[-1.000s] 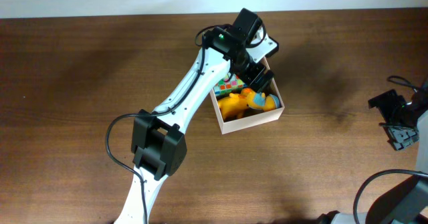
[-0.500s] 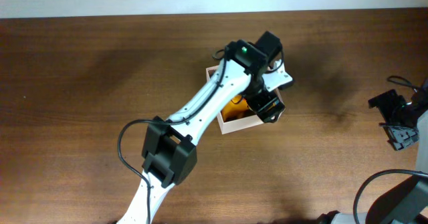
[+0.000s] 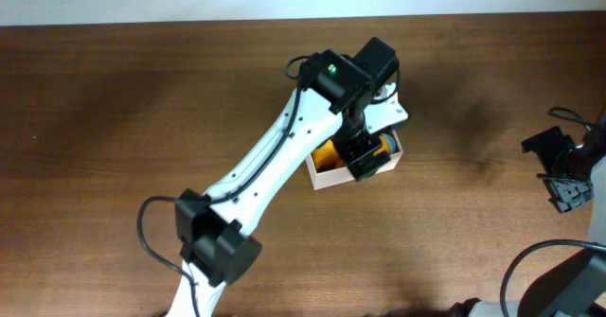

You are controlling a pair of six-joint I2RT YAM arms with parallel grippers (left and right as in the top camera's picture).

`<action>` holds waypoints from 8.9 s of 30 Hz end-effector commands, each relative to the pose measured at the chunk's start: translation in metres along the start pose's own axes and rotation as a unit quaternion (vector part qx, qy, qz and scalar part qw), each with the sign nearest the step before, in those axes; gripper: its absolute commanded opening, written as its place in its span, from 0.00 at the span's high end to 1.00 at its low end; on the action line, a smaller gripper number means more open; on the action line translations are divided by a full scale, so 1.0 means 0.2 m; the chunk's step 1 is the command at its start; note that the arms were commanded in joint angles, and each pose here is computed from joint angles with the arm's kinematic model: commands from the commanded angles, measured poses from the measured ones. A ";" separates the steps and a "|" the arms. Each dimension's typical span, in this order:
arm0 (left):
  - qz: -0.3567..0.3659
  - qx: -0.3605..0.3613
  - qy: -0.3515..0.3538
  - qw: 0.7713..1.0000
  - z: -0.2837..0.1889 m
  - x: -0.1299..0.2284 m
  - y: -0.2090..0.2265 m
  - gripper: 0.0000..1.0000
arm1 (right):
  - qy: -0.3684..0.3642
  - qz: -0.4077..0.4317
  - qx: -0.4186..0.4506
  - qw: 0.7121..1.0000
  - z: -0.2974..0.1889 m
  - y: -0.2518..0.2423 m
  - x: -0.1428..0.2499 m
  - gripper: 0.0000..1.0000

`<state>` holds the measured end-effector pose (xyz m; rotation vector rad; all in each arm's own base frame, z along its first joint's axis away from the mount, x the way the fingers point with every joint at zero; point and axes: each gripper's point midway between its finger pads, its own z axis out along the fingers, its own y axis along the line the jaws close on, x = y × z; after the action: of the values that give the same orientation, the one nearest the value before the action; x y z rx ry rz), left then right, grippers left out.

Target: Pack container

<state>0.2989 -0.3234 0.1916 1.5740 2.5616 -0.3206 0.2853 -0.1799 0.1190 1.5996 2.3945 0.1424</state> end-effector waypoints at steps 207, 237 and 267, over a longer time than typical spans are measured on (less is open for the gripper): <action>-0.300 -0.420 -0.656 0.551 -1.14 1.32 0.43 0.01 | 0.002 -0.002 0.001 1.000 0.01 0.00 0.00 0.01; -0.303 -0.412 -0.611 0.604 -0.41 1.49 0.45 0.01 | 0.002 -0.002 0.001 1.000 0.01 0.00 0.00 0.01; -0.302 -0.420 -0.535 0.669 -0.21 1.52 0.47 0.01 | 0.002 -0.002 0.001 1.000 0.01 0.00 0.00 0.01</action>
<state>0.2458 -0.0065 0.1569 -0.0018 1.6561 -0.0270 0.2852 -0.1799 0.1189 1.5998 2.3948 0.1424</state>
